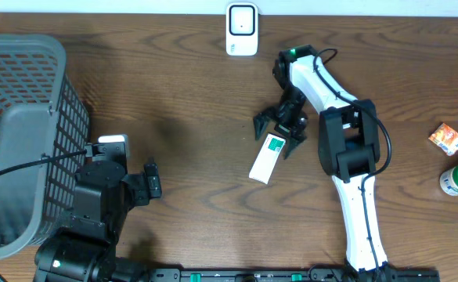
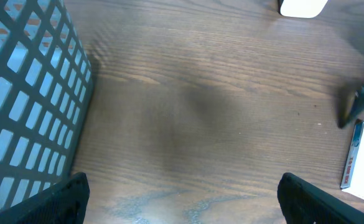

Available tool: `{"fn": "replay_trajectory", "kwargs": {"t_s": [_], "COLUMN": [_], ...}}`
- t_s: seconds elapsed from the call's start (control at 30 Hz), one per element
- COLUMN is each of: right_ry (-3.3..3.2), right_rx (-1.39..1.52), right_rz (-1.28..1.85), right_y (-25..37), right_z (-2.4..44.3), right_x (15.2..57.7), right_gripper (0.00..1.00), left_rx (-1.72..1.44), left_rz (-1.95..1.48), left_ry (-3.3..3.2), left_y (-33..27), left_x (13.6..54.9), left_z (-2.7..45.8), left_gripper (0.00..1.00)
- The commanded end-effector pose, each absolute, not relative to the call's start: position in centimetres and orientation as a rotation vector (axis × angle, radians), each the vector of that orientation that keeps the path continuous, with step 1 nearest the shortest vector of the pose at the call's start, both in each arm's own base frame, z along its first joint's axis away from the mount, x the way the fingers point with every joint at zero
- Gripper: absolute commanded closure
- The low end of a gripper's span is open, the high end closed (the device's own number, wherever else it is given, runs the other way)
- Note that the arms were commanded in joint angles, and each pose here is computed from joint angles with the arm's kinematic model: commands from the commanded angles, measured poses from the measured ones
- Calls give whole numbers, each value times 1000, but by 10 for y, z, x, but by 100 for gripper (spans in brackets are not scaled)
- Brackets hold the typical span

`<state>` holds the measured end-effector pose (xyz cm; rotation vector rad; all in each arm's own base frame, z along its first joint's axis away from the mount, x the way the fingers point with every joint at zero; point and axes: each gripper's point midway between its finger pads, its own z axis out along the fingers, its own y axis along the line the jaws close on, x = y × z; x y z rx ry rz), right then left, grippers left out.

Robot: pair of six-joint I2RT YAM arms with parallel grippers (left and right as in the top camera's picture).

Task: Scan the item barcode

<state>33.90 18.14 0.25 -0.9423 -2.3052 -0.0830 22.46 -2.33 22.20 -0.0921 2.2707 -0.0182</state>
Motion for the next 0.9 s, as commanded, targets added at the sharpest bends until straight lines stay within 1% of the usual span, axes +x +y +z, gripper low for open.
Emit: {"fn": "replay_trajectory", "kwargs": {"t_s": [0.0,0.17,0.27,0.4,0.5,0.63,0.67,0.7,0.73,0.77,0.8,0.83,0.87], "right_ry": [-2162,-2314,-2419,-2539,-2671,-2942,-2993,-3032,-3045,-3051,-3049,-3049,-3053], "right_rx": [-1096,-1059,-1002,-899,-878,-709,-668,-622,-606,-597,-593,-597,-600], "right_rz": [-78,-38,-22,-23,94,253,297,346,369,385,406,421,420], "right_y": [195,181,171,161,137,103,96,89,86,84,81,79,79], "right_z": [-24,-26,-12,26,58,96,102,106,106,106,103,99,94], "right_x": [336,349,356,358,361,381,386,391,393,394,396,397,400], "right_gripper": [8,8,6,6,5,7,13,28,45,67,84,99,99], "left_rx": [-110,-110,-110,-110,-110,-110,-110,-110,-110,-110,-110,-110,-110], "left_rz": [-4,-4,-4,-4,-4,-4,-4,-4,-4,-4,-4,-4,-4], "left_ry": [2261,2261,2261,2261,2261,2261,2261,2261,2261,2261,2261,2261,2261], "left_y": [-20,-20,-20,-20,-20,-20,-20,-20,-20,-20,-20,-20,-20], "left_x": [225,225,225,225,225,225,225,225,225,225,225,225,225], "left_z": [225,225,225,225,225,225,225,225,225,225,225,225,225], "left_gripper": [4,4,4,4,4,4,4,4,4,4,4,4,4]}}
